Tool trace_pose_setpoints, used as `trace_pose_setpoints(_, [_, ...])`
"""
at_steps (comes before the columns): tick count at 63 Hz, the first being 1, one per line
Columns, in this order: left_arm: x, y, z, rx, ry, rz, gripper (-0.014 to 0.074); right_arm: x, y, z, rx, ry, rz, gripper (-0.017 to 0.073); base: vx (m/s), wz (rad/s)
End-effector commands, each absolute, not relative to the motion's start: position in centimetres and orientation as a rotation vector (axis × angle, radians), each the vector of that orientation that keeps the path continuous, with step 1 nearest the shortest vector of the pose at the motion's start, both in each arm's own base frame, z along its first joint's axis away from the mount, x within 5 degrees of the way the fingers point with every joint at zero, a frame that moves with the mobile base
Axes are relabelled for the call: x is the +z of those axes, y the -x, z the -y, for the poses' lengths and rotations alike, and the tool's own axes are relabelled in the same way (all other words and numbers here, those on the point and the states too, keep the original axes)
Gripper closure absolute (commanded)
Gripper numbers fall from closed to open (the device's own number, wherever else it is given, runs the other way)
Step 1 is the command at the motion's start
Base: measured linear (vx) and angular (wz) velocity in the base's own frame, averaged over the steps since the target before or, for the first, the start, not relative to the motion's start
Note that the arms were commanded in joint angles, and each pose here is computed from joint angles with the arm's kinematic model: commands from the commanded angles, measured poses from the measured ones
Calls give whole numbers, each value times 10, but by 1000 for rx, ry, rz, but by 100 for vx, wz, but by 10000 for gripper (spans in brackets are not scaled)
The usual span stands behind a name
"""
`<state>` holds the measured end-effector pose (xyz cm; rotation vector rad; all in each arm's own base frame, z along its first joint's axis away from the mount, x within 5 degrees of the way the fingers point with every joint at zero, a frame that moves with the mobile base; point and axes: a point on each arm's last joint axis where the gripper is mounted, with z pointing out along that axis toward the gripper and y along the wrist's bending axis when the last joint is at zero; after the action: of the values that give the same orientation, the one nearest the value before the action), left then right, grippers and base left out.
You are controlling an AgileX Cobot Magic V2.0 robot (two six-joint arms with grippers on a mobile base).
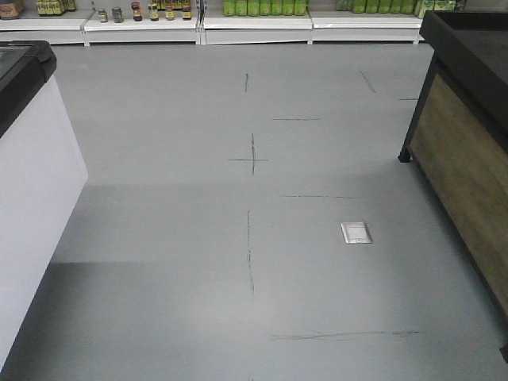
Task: Pick three apples into basket with both arms
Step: 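Drive the base forward along the aisle toward the produce tables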
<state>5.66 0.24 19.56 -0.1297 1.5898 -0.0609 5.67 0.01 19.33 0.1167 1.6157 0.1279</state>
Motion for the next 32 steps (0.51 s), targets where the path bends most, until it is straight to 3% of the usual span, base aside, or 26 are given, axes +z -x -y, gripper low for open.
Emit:
trace_pose_setpoints(1, [212, -54, -2, -78, 125, -1478, 600, 196, -56, -1, 124, -101, -1549, 564, 0, 0])
trace_pose_setpoints(32, [212, -54, -2, -78, 125, -1478, 600, 196, -56, -1, 124, -101, -1549, 564, 0, 0])
